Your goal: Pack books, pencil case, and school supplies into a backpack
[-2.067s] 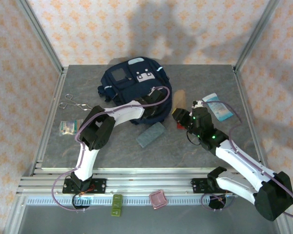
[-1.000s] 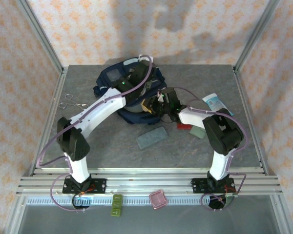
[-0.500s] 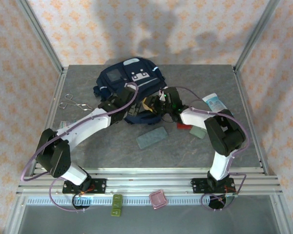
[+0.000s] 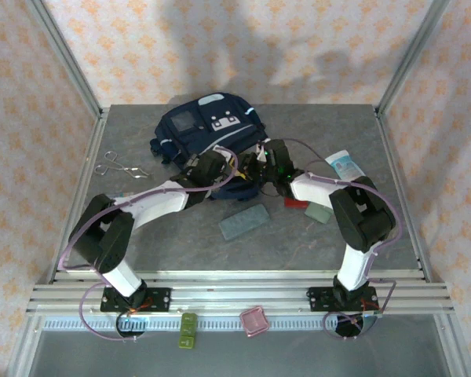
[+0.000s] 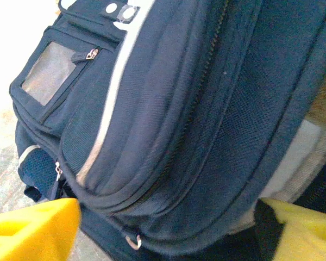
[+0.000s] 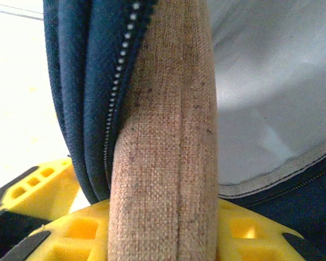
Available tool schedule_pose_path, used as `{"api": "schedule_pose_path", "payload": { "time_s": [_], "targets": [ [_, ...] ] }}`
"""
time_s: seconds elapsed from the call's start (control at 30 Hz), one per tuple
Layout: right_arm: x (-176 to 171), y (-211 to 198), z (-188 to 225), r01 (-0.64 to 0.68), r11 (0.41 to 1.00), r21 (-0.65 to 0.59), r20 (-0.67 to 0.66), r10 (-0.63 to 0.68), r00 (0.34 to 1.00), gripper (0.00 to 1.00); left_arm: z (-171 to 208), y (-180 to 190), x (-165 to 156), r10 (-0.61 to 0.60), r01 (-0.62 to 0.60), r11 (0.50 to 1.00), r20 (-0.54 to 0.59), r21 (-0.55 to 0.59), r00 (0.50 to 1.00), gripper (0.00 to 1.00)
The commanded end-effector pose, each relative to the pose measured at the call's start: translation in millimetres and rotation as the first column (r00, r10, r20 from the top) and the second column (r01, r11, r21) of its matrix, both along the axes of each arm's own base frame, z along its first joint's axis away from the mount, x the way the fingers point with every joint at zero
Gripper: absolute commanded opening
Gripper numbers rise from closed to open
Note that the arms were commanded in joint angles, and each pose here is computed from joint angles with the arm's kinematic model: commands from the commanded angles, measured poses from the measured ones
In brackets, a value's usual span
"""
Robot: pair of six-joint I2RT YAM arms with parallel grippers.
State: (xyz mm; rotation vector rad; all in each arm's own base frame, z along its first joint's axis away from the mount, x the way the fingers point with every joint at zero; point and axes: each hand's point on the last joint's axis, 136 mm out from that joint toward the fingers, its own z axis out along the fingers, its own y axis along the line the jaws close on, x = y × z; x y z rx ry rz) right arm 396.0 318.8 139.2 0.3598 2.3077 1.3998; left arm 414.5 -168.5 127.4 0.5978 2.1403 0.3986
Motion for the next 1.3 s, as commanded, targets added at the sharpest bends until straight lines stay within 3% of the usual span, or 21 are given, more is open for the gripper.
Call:
{"api": "schedule_pose_path", "payload": {
  "time_s": [0.0, 0.1, 0.2, 0.63, 0.83, 1.07, 1.17, 1.27],
  "targets": [
    [13, 3, 77, -0.012, 0.995, 0.094, 0.199, -0.007, 0.980, 0.24, 17, 4, 21, 0.033, -0.037, 0.999, 0.101, 0.040, 0.994, 0.73],
    [11, 0, 77, -0.004, 0.997, 0.083, 0.200, -0.012, 0.980, 0.24, 28, 7, 30, 0.080, -0.085, 0.996, 0.136, 0.032, 0.987, 0.37],
    [9, -1, 71, -0.007, 0.997, 0.073, 0.191, -0.007, 0.982, 0.24, 37, 1, 38, 0.078, -0.079, 0.997, 0.098, 0.011, 0.992, 0.01],
    [12, 8, 27, -0.027, 0.997, 0.070, 0.094, 0.020, 0.995, 0.24, 194, -5, 31, 0.134, -0.047, 0.958, 0.297, -0.283, 0.945, 0.00],
    [30, 32, 23, -0.077, 0.992, 0.095, 0.082, 0.069, 0.994, 0.25, 217, -10, 34, 0.144, -0.032, 0.943, 0.319, -0.331, 0.937, 0.00],
    [57, 87, -1, -0.162, 0.984, 0.079, -0.022, 0.164, 0.986, 0.27, 219, -12, 29, 0.143, -0.016, 0.927, 0.312, -0.376, 0.939, 0.00],
    [75, 98, -16, -0.143, 0.985, 0.092, -0.073, 0.150, 0.986, 0.33, 219, -15, 24, 0.134, 0.003, 0.914, 0.309, -0.405, 0.942, 0.00],
    [87, 95, -17, -0.099, 0.991, 0.089, -0.079, 0.106, 0.991, 0.49, 217, -16, 19, 0.133, 0.008, 0.903, 0.298, -0.429, 0.945, 0.00]
  ]
}}
